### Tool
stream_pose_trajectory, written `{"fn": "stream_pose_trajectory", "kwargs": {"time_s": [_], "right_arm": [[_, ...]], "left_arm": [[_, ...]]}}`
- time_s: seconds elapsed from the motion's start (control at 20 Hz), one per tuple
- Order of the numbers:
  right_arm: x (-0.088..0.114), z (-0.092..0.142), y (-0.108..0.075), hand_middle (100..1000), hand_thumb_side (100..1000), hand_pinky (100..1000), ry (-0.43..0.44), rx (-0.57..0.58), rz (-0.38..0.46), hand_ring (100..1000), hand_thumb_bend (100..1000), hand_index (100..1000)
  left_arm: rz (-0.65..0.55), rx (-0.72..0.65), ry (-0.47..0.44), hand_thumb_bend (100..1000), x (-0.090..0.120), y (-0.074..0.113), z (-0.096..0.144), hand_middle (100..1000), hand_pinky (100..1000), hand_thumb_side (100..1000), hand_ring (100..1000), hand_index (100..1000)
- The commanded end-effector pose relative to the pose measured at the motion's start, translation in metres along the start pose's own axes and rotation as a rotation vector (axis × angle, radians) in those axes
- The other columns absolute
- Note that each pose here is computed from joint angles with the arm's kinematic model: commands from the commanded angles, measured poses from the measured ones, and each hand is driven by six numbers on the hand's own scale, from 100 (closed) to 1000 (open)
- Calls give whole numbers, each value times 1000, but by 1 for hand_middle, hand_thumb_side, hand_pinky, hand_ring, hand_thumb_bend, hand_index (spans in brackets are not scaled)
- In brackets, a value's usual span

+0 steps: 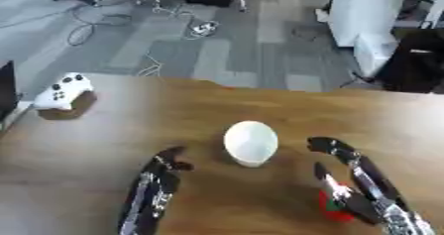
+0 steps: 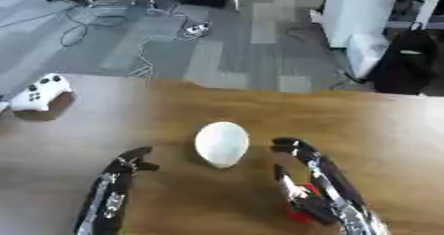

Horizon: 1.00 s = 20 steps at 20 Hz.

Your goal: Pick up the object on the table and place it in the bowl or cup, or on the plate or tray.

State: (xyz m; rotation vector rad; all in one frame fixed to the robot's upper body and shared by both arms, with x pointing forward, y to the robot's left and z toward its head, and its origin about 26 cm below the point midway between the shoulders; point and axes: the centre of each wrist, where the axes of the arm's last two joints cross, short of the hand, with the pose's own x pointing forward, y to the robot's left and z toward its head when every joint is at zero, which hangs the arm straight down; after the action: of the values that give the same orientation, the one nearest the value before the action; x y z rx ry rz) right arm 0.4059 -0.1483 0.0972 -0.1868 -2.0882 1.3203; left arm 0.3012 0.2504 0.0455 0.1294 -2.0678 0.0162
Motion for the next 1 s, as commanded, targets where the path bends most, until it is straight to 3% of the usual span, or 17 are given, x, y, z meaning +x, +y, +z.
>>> {"fn": "stream_pose_trajectory", "kwargs": {"time_s": [0.05,0.2,0.45,0.75,1.0], "right_arm": [[3,-13,-3,863,822,988,-39,48,58,889,271,875],[0,-16,-4,848,784,968,-46,73,88,855,338,879],[-3,-17,-8,856,797,970,-48,91,128,860,350,882],[-15,-9,-33,848,795,957,-11,46,181,858,359,873],[-21,-5,-43,849,800,953,4,45,204,857,356,869]], "left_arm": [[-2,-13,-26,734,6,-1,-4,742,1000,785,630,786],[-1,-15,-26,736,6,-1,-3,738,1000,787,622,782],[1,-18,-24,737,5,-1,-3,737,1000,788,621,781],[-2,-19,-22,739,5,0,-1,736,1000,790,620,780],[-5,-19,-19,740,4,1,0,736,1000,791,620,780]]}}
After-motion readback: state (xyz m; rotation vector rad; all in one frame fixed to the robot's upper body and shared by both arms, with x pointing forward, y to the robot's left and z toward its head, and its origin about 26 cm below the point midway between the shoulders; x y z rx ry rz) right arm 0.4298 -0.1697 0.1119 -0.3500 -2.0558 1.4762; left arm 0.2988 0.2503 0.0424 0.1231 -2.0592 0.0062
